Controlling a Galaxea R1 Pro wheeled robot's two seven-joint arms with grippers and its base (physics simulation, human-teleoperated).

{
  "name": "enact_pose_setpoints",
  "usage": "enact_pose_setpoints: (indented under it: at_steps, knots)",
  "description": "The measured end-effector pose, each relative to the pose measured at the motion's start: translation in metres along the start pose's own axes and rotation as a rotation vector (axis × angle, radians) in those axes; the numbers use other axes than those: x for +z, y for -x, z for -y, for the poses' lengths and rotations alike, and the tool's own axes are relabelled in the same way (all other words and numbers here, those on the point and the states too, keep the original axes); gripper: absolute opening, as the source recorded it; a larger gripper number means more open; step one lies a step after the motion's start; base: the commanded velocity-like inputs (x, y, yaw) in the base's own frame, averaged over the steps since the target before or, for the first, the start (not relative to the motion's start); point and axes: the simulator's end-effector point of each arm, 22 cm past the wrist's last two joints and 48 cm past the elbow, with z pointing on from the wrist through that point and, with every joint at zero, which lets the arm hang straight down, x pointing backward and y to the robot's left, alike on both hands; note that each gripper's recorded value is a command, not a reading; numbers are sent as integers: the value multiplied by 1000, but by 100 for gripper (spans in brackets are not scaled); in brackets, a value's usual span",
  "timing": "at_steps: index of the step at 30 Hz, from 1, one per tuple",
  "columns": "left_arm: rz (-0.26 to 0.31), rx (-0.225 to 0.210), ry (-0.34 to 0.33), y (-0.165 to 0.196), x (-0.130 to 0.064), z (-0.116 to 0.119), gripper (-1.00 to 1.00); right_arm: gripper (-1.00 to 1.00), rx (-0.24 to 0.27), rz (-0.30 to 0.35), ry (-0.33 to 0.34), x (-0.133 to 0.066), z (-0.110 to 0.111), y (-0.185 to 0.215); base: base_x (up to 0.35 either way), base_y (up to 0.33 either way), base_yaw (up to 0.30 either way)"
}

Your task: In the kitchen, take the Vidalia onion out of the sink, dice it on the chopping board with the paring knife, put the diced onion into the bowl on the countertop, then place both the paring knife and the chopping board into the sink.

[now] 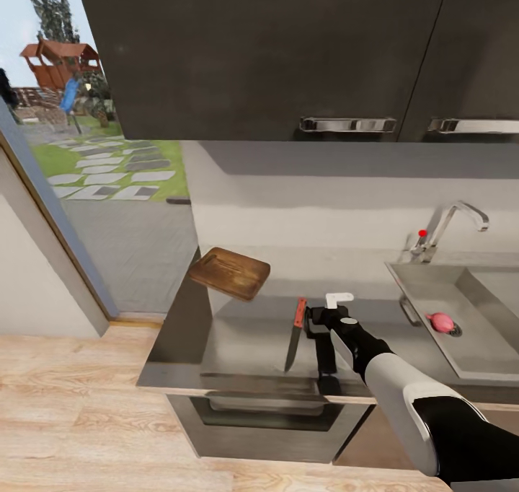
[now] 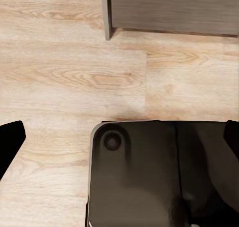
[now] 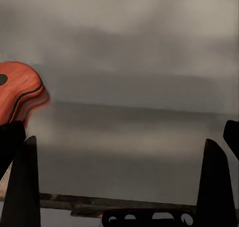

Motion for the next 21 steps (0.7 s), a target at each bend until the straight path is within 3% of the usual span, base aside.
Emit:
enact_pose_setpoints:
  at_steps: [21]
  knots:
    - [-1, 0, 0, 0, 0, 0, 100, 100, 0, 1, 0, 0, 0, 0, 17, 1, 0]
